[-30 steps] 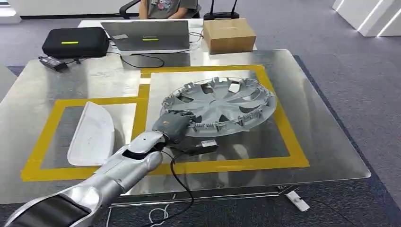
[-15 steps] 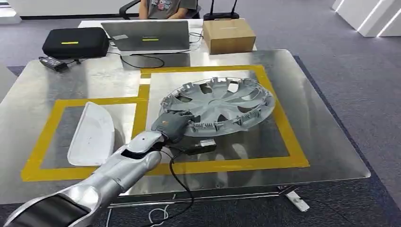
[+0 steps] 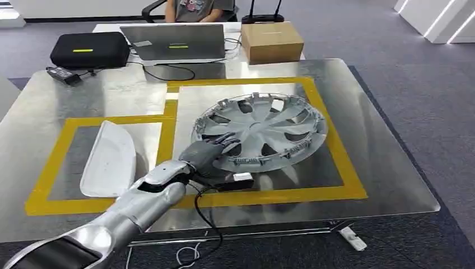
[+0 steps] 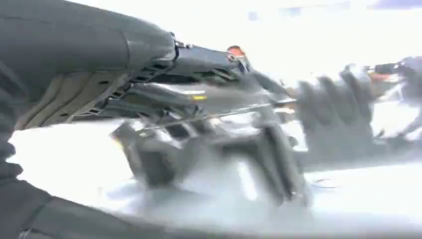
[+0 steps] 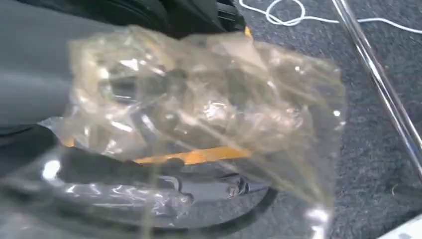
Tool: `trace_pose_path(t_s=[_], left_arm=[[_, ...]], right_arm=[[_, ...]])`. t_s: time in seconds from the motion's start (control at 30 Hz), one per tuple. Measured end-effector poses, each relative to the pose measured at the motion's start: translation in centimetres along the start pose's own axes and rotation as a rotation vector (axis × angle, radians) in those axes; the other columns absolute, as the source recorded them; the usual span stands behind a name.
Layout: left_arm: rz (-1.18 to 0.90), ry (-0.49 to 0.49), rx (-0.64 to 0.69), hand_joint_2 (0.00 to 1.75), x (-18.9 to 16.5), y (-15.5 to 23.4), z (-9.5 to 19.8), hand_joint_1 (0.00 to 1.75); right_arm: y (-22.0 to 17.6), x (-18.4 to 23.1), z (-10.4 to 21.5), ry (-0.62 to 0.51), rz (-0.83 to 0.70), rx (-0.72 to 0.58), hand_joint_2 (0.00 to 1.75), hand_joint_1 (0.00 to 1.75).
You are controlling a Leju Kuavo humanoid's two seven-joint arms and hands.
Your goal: Take the parts from the cabinet and place them on the table.
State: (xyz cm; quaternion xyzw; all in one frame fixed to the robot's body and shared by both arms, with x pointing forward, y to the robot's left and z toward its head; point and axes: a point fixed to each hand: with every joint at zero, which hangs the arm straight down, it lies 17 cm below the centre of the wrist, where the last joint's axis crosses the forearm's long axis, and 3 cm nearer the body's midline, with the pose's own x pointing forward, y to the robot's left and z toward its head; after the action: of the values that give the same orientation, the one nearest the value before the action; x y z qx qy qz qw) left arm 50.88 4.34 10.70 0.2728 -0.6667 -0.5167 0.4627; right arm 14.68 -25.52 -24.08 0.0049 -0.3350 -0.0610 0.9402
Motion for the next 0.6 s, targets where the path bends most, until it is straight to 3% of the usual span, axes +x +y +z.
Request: trace_pose_path(t_s=[0.6], left_arm=[[0.082,-0.112,0.095,0.0,3.7,3.4,2.6,0.0]], right_arm=[[0.8,-1.3,0.8,0.027,-0.021,0.003,0.0,0.0]])
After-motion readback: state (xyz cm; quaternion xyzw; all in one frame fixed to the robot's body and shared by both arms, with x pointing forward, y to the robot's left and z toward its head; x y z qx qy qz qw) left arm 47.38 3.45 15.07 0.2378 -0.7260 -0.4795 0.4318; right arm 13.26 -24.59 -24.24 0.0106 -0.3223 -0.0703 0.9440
